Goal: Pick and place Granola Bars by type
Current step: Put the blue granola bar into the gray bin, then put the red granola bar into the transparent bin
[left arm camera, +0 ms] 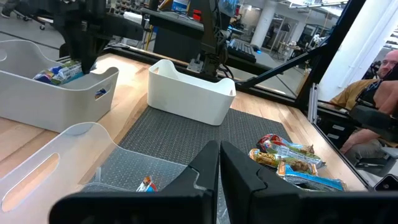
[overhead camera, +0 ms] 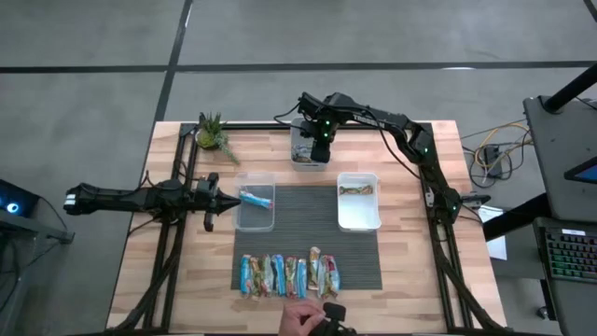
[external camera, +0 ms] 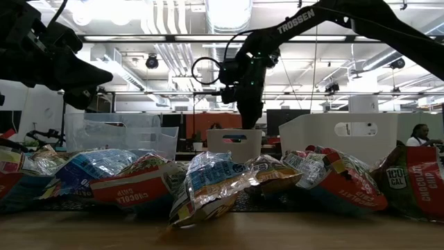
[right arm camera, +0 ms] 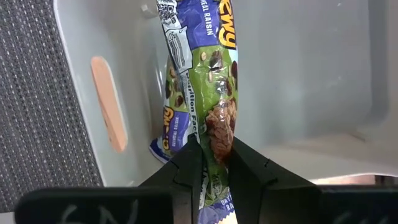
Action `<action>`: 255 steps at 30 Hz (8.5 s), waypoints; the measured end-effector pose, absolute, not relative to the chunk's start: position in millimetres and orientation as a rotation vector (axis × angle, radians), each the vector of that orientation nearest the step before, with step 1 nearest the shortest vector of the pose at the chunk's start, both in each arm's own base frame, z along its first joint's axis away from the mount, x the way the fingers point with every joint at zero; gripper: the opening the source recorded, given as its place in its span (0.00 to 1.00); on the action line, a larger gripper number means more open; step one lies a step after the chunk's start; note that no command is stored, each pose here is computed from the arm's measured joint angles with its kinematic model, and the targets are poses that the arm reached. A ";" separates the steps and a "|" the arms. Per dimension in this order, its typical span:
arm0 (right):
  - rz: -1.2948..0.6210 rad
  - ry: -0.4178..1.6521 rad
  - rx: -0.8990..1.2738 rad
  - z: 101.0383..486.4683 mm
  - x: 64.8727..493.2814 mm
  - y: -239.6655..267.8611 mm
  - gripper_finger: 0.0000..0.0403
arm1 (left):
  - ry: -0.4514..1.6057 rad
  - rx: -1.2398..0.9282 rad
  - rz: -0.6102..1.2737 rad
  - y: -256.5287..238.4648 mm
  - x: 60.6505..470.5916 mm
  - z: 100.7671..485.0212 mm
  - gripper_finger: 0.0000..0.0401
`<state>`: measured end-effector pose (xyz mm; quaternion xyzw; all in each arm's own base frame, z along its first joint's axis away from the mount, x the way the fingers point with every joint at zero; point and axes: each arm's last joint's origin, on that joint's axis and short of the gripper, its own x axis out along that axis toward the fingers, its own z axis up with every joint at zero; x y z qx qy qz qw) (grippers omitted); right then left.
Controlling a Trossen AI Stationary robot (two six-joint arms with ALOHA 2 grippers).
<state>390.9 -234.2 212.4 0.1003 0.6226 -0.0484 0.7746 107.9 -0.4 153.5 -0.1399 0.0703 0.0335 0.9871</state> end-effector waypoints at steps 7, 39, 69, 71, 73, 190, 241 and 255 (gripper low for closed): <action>-0.116 1.330 0.216 212.4 392.5 -235.2 0.14 | 0.142 -0.281 0.067 -0.4 107.9 153.4 0.00; -0.047 1.291 0.204 218.5 392.6 -225.4 0.38 | 0.141 -0.281 0.067 -0.4 107.9 153.5 0.00; 0.353 1.081 0.044 306.3 366.8 -135.0 0.02 | 0.141 -0.281 0.067 -0.4 107.9 153.5 0.00; 0.370 1.084 0.036 309.7 357.2 -123.6 0.02 | 0.141 -0.281 0.067 -0.4 107.9 153.4 0.00; 0.385 1.079 0.022 313.5 346.7 -112.5 0.02 | 0.141 -0.281 0.067 -0.4 107.9 153.4 0.00; 1.096 0.904 -0.980 282.7 327.4 146.7 0.02 | 0.141 -0.281 0.067 -0.4 107.9 153.5 0.00; 1.074 1.024 -0.972 196.8 321.1 149.7 0.58 | 0.141 -0.281 0.067 -0.4 107.9 153.4 0.00; 1.092 0.943 -1.028 194.9 327.0 152.3 0.58 | 0.141 -0.281 0.068 -0.4 107.9 153.5 0.00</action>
